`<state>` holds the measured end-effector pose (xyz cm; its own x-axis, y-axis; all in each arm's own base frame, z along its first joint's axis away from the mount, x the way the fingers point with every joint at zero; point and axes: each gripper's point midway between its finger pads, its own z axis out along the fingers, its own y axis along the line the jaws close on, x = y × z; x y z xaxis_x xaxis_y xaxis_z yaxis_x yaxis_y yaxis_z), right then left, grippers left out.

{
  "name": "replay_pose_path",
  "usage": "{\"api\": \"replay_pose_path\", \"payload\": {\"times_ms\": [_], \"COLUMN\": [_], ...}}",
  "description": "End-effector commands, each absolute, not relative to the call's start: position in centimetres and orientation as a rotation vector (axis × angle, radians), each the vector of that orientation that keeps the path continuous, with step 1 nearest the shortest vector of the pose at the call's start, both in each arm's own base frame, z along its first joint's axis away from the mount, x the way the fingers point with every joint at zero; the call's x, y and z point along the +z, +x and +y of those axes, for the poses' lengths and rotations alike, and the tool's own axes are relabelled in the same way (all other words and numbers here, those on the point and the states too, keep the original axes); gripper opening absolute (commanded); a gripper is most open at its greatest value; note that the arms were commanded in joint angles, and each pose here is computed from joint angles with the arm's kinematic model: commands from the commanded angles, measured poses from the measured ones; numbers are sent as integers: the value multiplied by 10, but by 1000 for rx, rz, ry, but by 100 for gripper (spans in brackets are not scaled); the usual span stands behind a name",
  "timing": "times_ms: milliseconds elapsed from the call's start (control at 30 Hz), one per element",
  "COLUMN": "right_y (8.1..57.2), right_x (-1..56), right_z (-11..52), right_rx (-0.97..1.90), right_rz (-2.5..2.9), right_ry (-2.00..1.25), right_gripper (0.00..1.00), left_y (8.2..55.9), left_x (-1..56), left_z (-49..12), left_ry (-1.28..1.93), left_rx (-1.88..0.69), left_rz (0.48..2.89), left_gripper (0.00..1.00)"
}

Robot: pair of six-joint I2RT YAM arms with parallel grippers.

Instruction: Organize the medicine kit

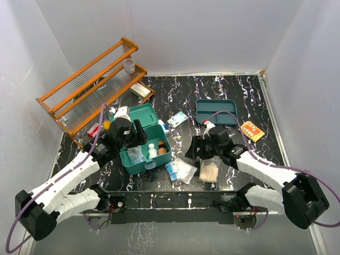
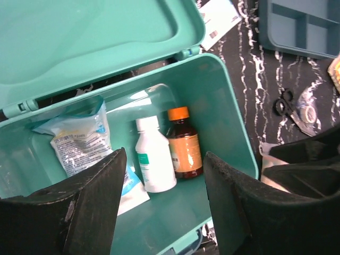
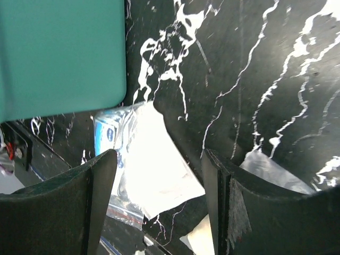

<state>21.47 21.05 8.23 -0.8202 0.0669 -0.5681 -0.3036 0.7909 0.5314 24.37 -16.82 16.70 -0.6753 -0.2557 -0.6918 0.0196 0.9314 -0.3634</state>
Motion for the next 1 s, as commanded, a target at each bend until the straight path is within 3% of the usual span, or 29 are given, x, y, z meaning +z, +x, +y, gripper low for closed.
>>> {"api": "replay_pose_path", "payload": {"times_ms": [0,133,400,500,633,767,967], "right_y": [206,187,181,183,187,197,228], "right_x": [88,81,63,60,46,47,69], "right_z": [232,255,274,281,276,260,220], "right_rx": [907,1013,1029,1054,978,823,513], "right_rz": [2389,2431,2481,2478,2521,2516,2397], "right_ry": [-255,-326,-330,-339,-358,-358,-315], "right_gripper": [63,62,49,39,12,0,0], "left_y": [240,233,228,231,237,247,267], "left_x": [187,194,200,197,190,185,185], "left_z": [-178,-183,-195,-196,-201,-207,-218], "left_ry": [-91,-61,5,10,8,0,30], "left_rx": [-554,-616,-694,-682,-680,-677,-648], "left_rz": [2201,2185,2180,2185,2189,2185,2160], "left_gripper": [59,61,63,63,64,65,68]}}
